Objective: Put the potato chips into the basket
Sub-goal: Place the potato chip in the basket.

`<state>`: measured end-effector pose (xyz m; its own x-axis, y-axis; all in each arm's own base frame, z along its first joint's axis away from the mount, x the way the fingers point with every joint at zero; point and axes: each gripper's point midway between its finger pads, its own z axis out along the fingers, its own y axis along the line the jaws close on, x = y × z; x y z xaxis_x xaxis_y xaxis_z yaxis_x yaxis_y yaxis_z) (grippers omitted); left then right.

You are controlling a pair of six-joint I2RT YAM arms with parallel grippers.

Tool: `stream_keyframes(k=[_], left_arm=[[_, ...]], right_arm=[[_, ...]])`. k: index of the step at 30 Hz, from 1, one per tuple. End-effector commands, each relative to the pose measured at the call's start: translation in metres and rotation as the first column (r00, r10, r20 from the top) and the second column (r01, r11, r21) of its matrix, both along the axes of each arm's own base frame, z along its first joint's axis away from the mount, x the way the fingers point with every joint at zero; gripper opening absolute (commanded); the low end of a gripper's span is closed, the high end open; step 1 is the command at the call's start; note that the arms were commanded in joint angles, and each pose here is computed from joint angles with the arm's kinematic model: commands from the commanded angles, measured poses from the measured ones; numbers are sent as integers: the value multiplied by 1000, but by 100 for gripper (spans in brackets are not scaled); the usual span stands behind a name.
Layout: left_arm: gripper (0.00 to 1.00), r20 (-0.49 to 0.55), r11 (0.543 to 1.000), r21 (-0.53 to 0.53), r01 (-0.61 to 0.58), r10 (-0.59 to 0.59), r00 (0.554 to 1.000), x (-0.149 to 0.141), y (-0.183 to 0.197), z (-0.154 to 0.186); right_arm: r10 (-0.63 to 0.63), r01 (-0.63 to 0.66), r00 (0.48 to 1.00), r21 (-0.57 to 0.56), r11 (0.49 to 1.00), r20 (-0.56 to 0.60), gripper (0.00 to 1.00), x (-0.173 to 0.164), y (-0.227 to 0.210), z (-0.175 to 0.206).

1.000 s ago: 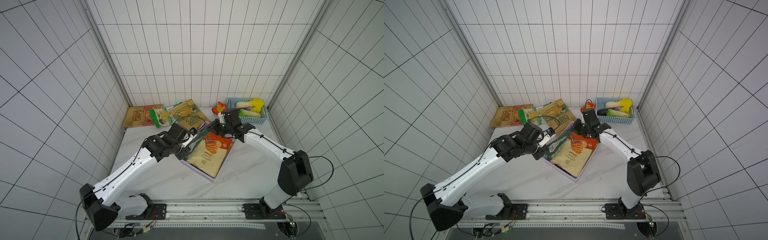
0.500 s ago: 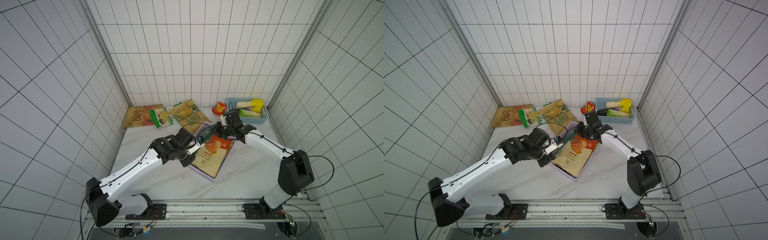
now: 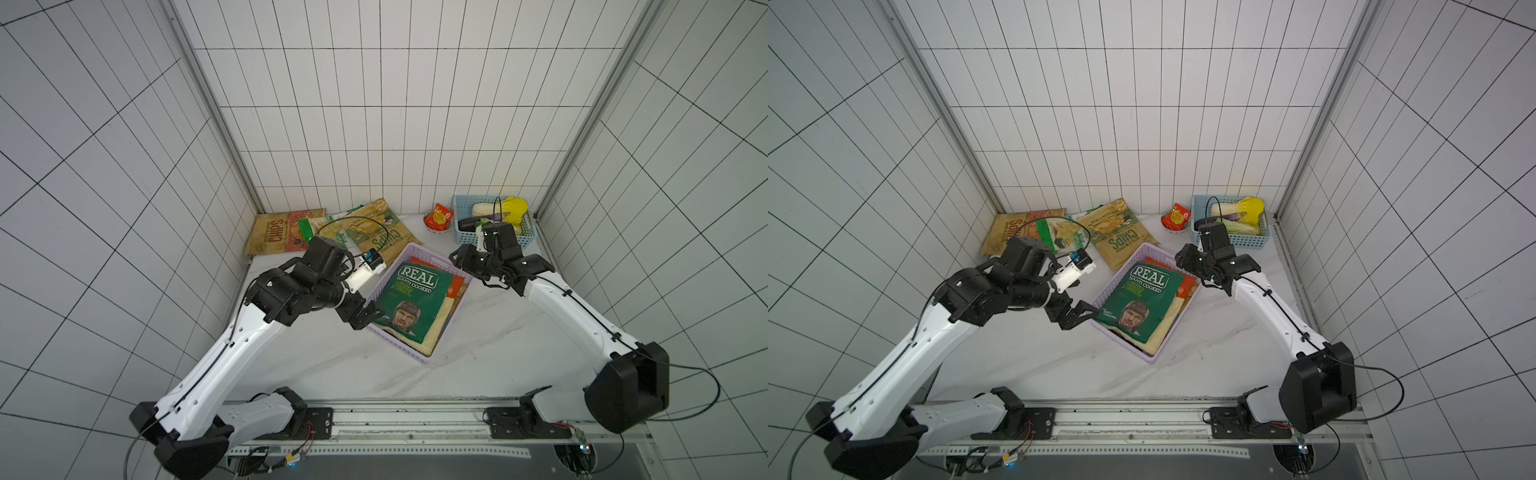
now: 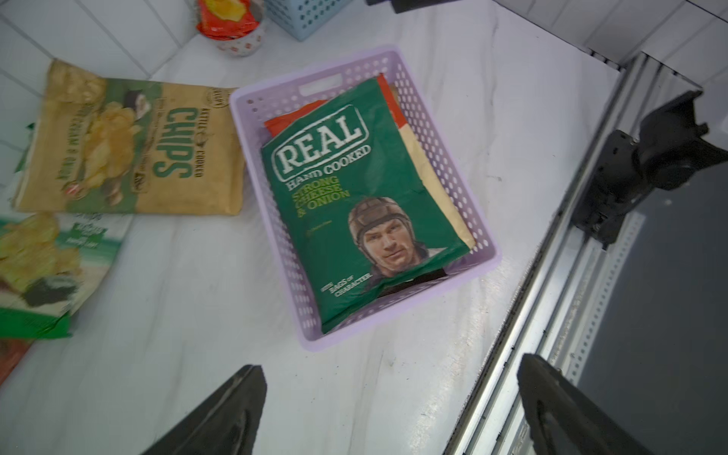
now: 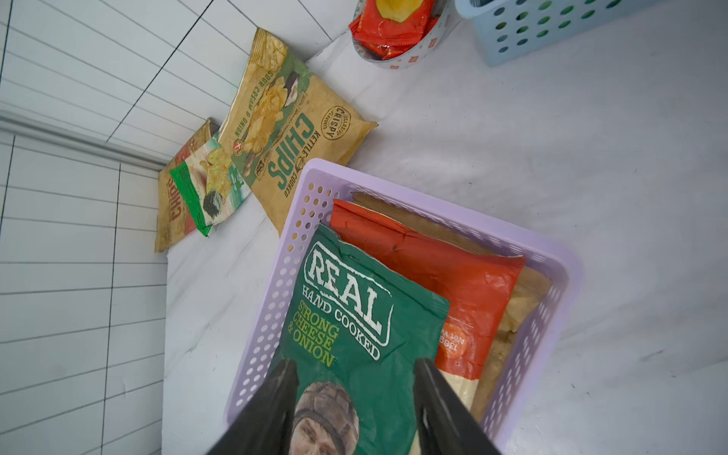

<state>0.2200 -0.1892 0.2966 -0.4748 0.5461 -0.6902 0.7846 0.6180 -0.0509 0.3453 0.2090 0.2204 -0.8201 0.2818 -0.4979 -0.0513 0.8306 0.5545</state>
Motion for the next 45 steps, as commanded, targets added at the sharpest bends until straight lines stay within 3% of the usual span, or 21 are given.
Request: stream_keyframes(k=[1,5,9,14,17,23,29,37,45], left_arm=[[98,-4,992,-8,-122,122,992,26,25,-13],[98,-37,972,25,-232,233,972,40,53,-49],[98,-72,947,44,-319,322,944,48,69,-77],[98,-152,917,28,-397,396,905,55,69,-99],[98,-214,930,7,-368,361,908,51,60,-113],[98,-213,918,48,-393,393,894,57,66,-120],[98,-202,912,59,-406,409,890,61,69,-120],[98,-186,908,74,-413,419,889,65,71,-120],[98,-123,891,103,-442,452,883,78,79,-110]], right_arm=[[190,-190,981,21,982,-25,48,-24,34,-3],[467,-456,881,130,880,-71,44,-70,111,-19],[585,-555,800,206,806,-134,43,-105,147,-45],[622,-559,759,297,774,-194,42,-134,142,-79],[639,-564,736,321,761,-222,42,-152,131,-94],[606,-531,734,297,793,-305,40,-168,111,-124],[558,-493,778,272,827,-288,41,-151,96,-115],[478,-419,860,288,861,-177,43,-88,76,-66],[322,-266,928,275,924,-187,43,-9,56,-89]])
